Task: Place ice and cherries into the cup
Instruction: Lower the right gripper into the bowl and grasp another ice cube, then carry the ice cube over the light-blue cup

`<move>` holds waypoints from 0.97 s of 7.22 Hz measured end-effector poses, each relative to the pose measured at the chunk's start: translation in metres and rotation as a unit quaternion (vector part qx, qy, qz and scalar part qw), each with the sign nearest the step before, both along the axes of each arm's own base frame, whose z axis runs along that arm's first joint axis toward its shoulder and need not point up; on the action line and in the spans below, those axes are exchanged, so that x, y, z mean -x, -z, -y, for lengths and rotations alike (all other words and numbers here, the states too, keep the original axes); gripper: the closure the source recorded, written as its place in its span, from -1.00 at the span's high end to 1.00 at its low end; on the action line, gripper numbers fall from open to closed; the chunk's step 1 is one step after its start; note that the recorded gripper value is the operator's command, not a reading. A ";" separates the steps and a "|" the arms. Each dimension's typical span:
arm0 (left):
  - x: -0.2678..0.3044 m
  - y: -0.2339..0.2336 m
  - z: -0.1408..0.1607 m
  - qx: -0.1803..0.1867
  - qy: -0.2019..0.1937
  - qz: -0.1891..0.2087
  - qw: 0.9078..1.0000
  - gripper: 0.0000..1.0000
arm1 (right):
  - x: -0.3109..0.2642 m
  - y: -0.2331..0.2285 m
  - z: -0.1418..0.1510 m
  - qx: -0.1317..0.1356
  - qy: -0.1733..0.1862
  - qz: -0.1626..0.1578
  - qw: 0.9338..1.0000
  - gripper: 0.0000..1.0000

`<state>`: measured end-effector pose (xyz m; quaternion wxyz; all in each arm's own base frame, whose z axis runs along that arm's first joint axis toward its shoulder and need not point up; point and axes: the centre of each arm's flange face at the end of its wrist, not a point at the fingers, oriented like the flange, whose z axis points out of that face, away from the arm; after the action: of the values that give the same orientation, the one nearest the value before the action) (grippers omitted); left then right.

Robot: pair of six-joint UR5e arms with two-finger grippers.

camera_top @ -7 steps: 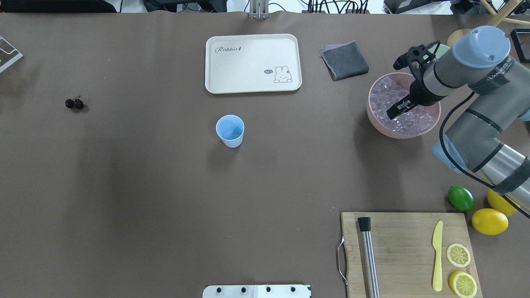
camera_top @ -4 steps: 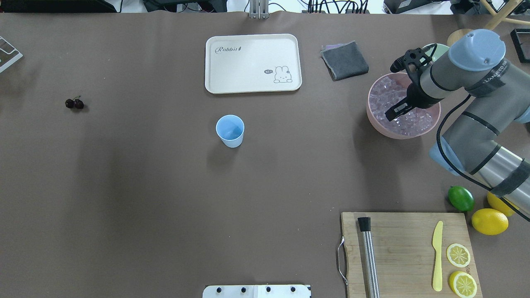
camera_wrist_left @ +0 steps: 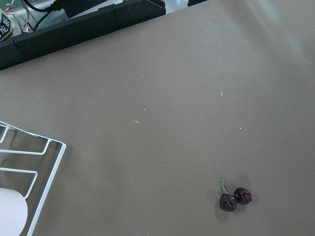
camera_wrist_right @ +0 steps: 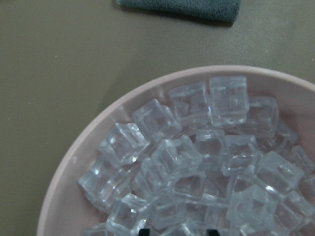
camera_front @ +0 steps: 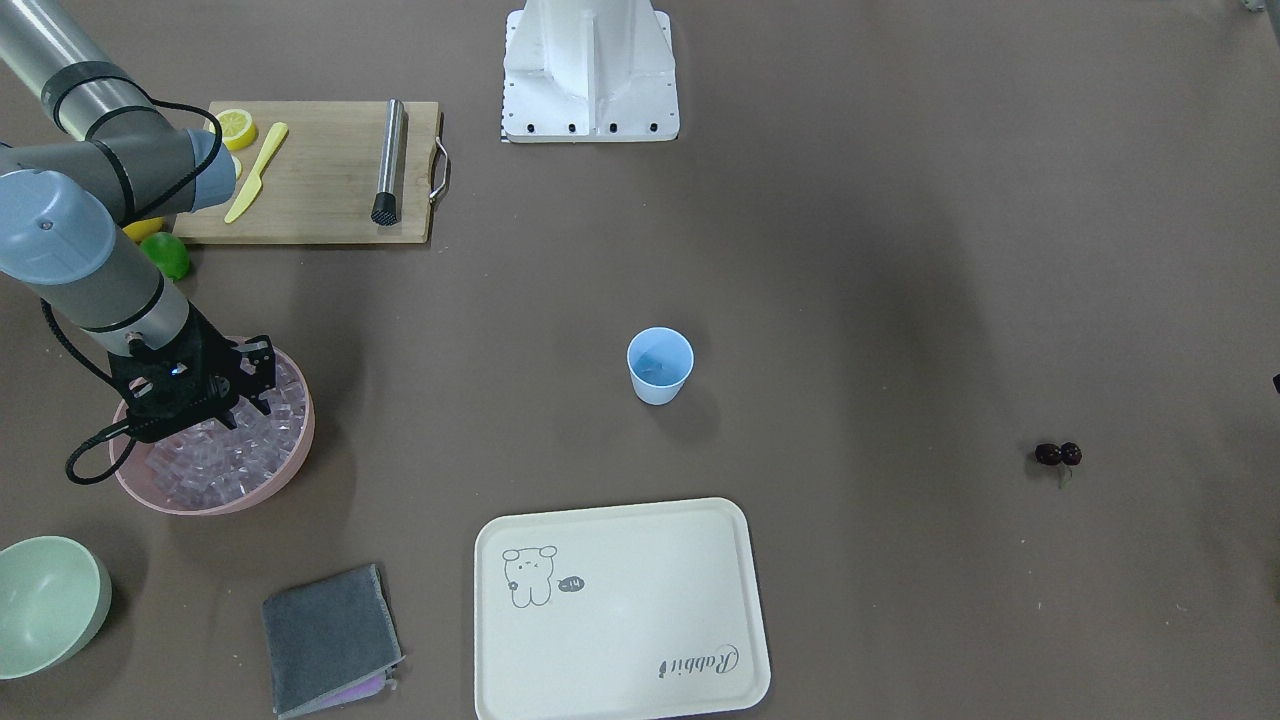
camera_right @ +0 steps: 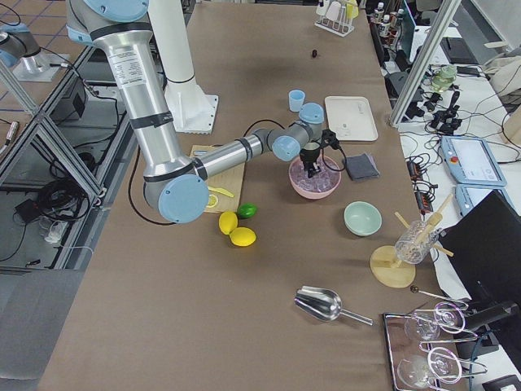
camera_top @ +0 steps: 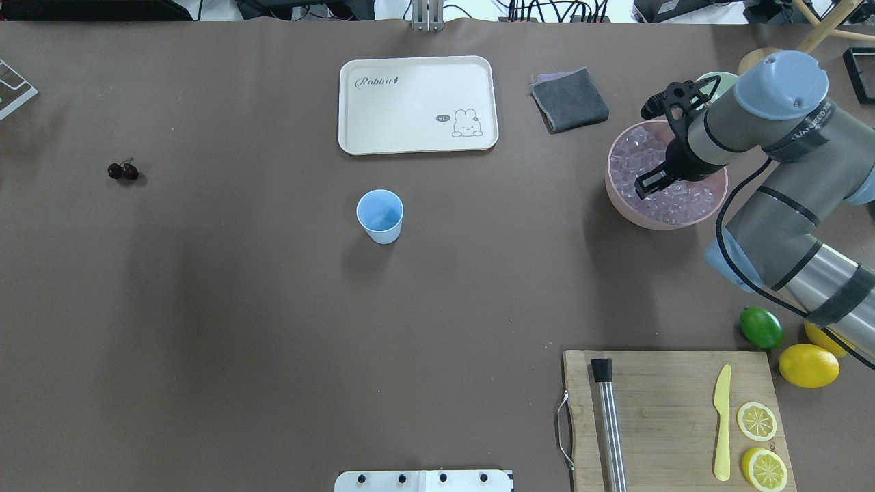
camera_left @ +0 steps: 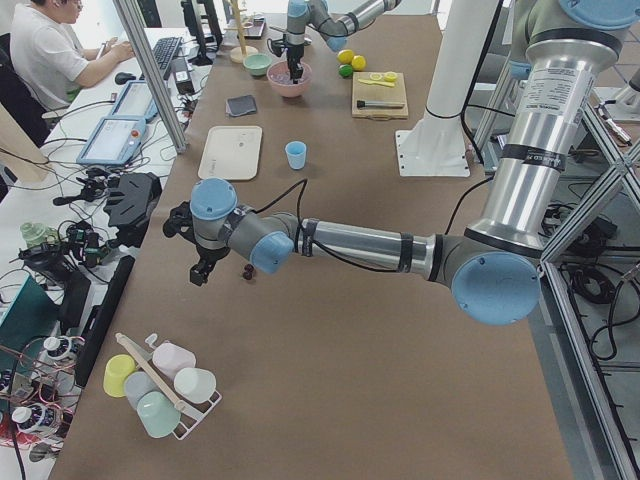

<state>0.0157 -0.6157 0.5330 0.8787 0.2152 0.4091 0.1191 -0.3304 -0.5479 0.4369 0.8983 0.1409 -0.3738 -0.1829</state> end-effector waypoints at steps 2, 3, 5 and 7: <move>0.000 0.000 -0.001 0.001 0.000 0.000 1.000 0.94 | -0.001 0.008 -0.002 -0.005 0.000 0.006 1.000 -1.00; 0.000 0.000 -0.002 0.000 0.000 0.000 1.000 0.94 | -0.004 0.017 -0.003 -0.009 0.000 0.011 1.000 -1.00; 0.000 0.001 -0.002 -0.001 0.001 -0.001 1.000 0.94 | -0.023 0.040 -0.003 -0.009 -0.001 0.035 0.999 -1.00; 0.000 0.002 -0.002 -0.002 0.001 -0.001 1.000 0.94 | -0.018 0.100 0.004 0.018 -0.020 0.066 0.997 -1.00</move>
<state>0.0155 -0.6135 0.5306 0.8781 0.2172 0.4094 0.1190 -0.3128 -0.5518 0.3371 0.8774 0.1441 -0.4328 -0.1487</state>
